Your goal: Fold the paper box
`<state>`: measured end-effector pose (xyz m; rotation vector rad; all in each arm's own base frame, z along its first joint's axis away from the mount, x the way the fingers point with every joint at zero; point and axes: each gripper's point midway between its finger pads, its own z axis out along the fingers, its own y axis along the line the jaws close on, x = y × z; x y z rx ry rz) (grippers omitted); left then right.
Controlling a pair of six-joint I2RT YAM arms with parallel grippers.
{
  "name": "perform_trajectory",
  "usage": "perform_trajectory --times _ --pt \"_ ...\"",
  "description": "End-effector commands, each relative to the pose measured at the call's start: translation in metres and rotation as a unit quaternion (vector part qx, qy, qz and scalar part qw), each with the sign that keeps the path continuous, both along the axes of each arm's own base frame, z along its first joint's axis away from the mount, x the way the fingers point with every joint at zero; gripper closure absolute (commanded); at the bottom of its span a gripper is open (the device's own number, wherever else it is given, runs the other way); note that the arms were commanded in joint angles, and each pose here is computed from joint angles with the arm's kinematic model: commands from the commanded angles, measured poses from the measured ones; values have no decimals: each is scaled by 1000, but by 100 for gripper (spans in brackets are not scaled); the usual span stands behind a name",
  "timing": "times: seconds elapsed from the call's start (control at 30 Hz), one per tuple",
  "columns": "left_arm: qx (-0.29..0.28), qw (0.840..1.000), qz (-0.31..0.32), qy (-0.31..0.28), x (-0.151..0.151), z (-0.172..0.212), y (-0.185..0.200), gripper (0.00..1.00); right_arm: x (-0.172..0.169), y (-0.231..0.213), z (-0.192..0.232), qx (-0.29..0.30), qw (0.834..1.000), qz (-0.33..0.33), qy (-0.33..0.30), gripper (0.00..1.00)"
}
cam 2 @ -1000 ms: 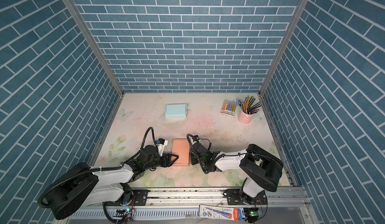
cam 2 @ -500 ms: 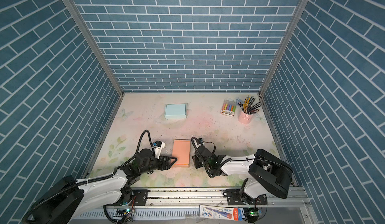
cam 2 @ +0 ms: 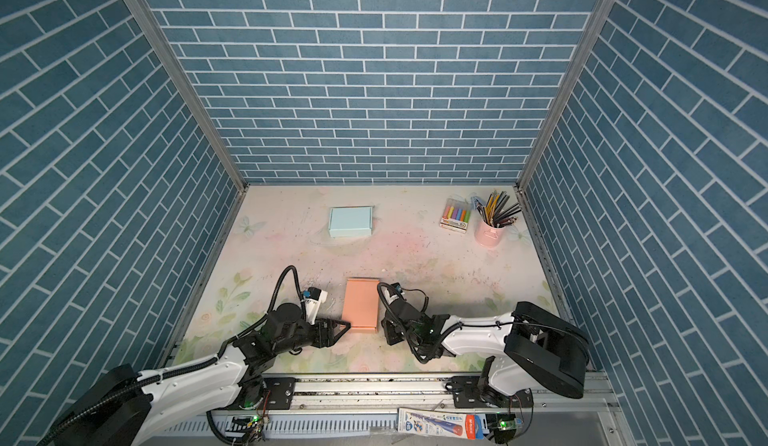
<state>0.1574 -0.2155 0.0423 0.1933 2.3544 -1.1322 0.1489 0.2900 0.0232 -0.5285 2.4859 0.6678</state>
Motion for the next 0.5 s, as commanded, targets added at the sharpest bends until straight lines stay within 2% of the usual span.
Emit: perform_trajectory --times 0.0,0.47 --pt "0 1000 -3 1 0 1 -4 30 -20 -27 -32 -64 996 -11 57 65" --pt "-8 1000 -21 -6 -3 5 -19 34 -23 -19 -34 -61 997 -4 54 65"
